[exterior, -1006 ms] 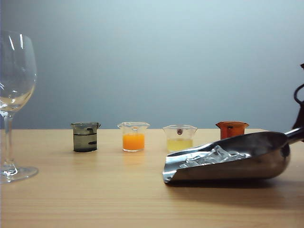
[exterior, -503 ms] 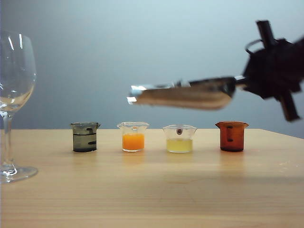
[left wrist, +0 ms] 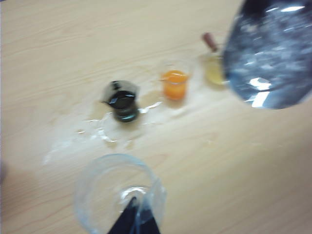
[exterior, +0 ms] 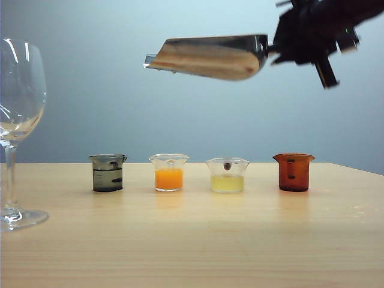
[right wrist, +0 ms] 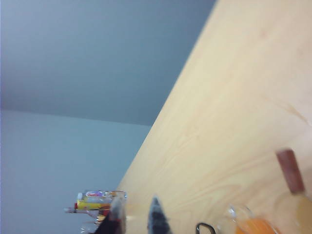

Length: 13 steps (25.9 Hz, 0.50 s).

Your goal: Pick up the ice scoop on the desk filled with ice cubes, pour the ice into the goblet, and finally put the scoop back on the table.

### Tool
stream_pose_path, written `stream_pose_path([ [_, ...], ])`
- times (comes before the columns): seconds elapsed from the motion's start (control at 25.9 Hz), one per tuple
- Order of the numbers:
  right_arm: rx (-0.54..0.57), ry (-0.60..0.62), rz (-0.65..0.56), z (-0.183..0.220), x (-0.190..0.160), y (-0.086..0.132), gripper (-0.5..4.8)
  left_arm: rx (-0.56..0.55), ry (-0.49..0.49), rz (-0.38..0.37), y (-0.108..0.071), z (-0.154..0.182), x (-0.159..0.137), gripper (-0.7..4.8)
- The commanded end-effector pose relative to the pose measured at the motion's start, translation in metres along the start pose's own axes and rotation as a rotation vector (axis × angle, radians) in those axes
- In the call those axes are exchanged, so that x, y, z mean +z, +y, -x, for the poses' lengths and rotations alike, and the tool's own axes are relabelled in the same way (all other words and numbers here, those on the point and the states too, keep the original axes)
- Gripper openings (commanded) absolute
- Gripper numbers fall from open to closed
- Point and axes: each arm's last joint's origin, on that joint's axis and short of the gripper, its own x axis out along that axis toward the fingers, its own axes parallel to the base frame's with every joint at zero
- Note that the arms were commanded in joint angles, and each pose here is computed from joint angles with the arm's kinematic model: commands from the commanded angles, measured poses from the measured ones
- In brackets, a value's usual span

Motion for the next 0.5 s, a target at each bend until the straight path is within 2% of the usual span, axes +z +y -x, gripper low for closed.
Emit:
stream_pose_path([
  [0.04, 0.036, 0.002, 0.025, -0.003, 0.006, 0.024, -0.07, 0.008, -0.01, 0.003, 0.006, 0.001, 0.001, -0.05],
  [0.12, 0.062, 0.047, 0.023, -0.016, 0.009, 0.041, -0.07, 0.032, -0.015, 0.023, 0.01, 0.0, 0.002, -0.05],
  [0.27, 0.075, 0.116, -0.015, -0.042, -0.003, 0.053, -0.07, 0.046, -0.017, 0.026, 0.012, 0.0, 0.002, -0.05],
  [0.5, 0.105, 0.216, -0.017, -0.078, -0.035, 0.068, -0.07, 0.069, 0.049, -0.098, 0.013, 0.001, -0.004, -0.05],
])
